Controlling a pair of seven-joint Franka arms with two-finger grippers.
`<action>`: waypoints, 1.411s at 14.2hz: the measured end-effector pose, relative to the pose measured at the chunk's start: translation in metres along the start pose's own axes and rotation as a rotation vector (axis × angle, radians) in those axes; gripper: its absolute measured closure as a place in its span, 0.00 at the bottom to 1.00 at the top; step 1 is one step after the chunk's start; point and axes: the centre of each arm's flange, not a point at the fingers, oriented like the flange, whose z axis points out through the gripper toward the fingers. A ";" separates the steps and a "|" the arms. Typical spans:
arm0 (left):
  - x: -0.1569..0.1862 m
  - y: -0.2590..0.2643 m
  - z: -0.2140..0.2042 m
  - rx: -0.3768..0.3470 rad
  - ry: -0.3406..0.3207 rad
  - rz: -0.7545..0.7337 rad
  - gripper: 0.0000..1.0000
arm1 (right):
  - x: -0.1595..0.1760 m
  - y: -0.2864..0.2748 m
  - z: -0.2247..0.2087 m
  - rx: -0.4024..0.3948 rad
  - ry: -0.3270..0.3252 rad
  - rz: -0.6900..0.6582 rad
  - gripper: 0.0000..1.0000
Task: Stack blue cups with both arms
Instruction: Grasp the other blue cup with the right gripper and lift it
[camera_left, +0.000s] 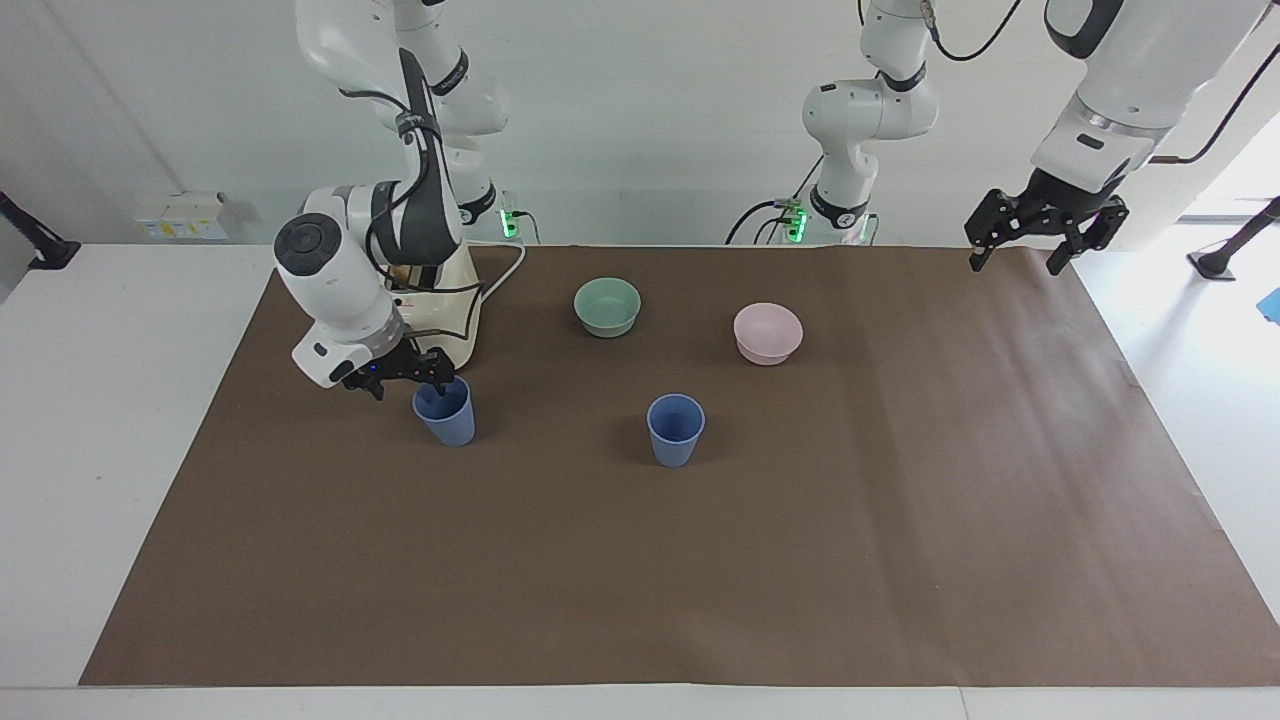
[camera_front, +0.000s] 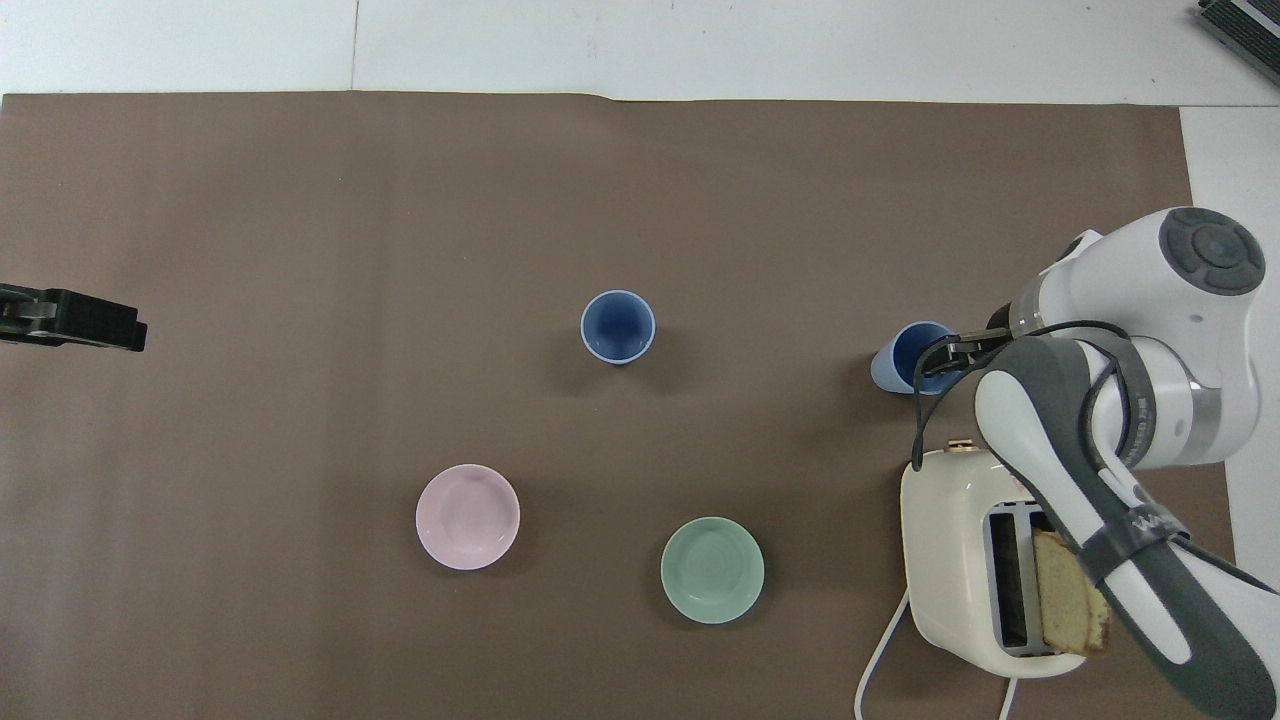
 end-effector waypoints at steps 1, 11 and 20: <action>-0.002 0.001 -0.006 -0.002 -0.003 0.000 0.00 | 0.002 -0.002 0.005 0.000 0.004 -0.003 0.00; -0.017 0.007 -0.022 -0.016 -0.029 -0.002 0.00 | 0.006 -0.004 0.016 0.004 0.002 -0.005 0.86; -0.020 0.008 -0.024 -0.016 -0.039 -0.008 0.00 | 0.024 -0.137 -0.079 0.081 0.100 0.264 0.96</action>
